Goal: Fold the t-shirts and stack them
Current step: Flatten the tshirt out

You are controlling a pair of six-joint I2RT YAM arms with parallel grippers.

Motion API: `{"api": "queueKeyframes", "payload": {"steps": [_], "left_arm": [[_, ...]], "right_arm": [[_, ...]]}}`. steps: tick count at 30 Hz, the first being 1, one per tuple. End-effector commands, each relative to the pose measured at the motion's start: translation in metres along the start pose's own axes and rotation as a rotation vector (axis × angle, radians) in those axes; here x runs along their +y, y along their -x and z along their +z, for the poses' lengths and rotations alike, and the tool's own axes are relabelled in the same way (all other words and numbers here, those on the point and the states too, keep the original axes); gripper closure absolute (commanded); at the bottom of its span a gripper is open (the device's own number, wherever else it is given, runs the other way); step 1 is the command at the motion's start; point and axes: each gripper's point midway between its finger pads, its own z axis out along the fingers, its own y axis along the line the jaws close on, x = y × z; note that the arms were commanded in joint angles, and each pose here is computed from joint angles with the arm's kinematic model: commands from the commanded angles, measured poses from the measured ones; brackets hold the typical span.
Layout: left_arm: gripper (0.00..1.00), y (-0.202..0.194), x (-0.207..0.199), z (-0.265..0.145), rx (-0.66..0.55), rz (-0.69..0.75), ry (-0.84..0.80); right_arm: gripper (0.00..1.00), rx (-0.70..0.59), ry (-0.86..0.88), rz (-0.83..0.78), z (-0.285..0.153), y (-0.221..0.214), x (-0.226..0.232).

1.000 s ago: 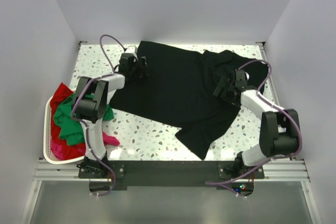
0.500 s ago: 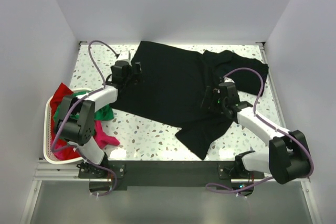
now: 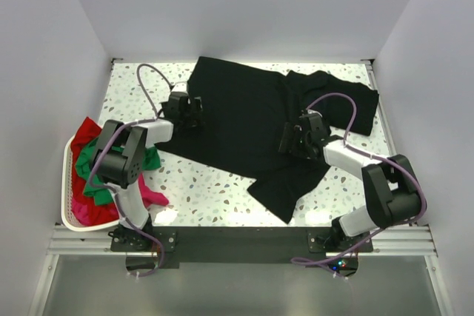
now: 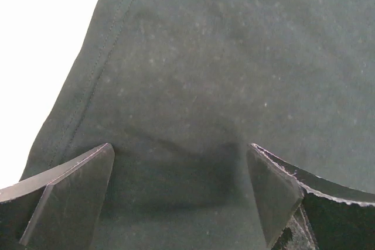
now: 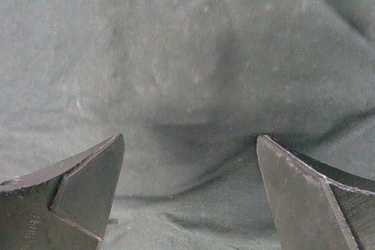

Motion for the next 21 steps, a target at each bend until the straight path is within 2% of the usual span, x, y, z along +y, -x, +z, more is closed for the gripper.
{"api": "queueKeyframes", "payload": {"steps": [1, 6, 21], "left_arm": [[0.00, 0.008, -0.005, 0.016, -0.009, -0.021, 0.002], [0.00, 0.011, -0.012, 0.032, 0.002, -0.017, -0.013], [0.00, 0.037, -0.068, 0.074, -0.017, 0.040, -0.147]], "right_arm": [[0.01, -0.001, -0.090, -0.013, 0.013, 0.010, -0.012], [0.01, 0.038, -0.153, 0.022, 0.025, 0.011, -0.027], [0.01, -0.020, -0.254, 0.122, 0.019, 0.050, -0.067]]}}
